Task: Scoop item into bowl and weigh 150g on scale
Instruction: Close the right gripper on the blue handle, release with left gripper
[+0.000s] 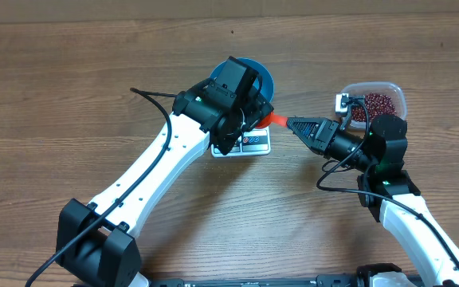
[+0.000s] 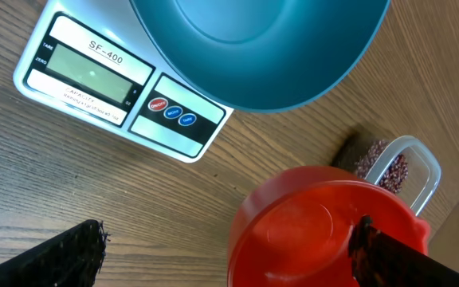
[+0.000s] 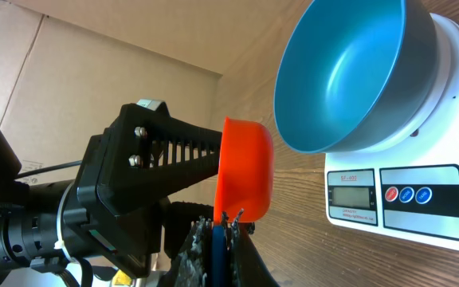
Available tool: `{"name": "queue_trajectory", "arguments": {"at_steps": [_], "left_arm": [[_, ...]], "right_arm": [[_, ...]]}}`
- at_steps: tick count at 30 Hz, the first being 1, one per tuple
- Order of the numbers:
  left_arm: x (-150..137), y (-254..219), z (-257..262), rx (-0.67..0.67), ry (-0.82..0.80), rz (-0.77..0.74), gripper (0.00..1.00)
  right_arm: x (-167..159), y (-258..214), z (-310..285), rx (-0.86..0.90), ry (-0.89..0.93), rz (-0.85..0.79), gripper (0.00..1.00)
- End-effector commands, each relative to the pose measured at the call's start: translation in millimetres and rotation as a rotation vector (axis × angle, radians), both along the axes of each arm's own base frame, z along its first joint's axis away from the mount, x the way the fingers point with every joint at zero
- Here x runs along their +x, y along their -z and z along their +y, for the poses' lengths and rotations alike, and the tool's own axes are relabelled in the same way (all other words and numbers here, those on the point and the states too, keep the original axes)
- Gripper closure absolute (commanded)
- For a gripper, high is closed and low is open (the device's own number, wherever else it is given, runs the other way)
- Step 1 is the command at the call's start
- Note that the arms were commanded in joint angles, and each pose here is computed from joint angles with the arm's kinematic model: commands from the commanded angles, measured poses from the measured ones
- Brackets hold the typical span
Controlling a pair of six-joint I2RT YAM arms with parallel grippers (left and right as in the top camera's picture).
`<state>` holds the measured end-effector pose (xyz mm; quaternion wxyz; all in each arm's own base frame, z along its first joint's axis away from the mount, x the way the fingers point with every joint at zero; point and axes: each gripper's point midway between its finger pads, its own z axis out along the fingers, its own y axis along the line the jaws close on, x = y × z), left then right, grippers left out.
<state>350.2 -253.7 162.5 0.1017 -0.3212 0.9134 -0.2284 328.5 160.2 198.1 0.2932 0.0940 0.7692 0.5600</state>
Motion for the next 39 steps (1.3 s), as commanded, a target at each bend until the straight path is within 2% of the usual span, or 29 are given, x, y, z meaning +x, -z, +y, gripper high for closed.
{"name": "queue_trajectory", "arguments": {"at_steps": [1,11,17,25,29,34,37,39], "left_arm": [[0.6,-8.9,-2.0,-0.001,0.012,-0.025,0.00],[0.4,-17.5,-12.4,-0.015,0.160,-0.085,0.00],[1.8,-22.4,-13.0,0.054,0.345,-0.179,0.00],[0.4,-22.1,-11.8,0.114,0.484,-0.236,0.00],[0.3,-21.5,-9.7,0.176,0.629,-0.296,0.00],[-8.2,-18.3,3.0,0.238,0.748,-0.296,0.00],[-18.1,-16.2,11.5,0.281,0.846,-0.288,0.09],[-28.2,-10.9,17.9,0.311,0.928,-0.264,0.22]], "right_arm": [[4.2,-9.6,1.5,-0.007,-0.004,-0.037,0.96],[4.8,-4.2,-0.2,-0.049,-0.002,-0.060,0.96],[5.1,-0.8,-1.3,-0.084,-0.004,-0.087,0.96],[10.1,18.7,-12.1,-0.156,0.062,-0.039,0.96],[10.5,20.6,-13.3,-0.175,0.062,-0.050,0.96],[13.9,26.9,-20.0,-0.202,0.101,-0.032,0.96],[14.6,29.0,-24.7,-0.214,0.107,-0.032,0.96],[15.2,31.0,-31.2,-0.213,0.118,-0.020,0.96]]}}
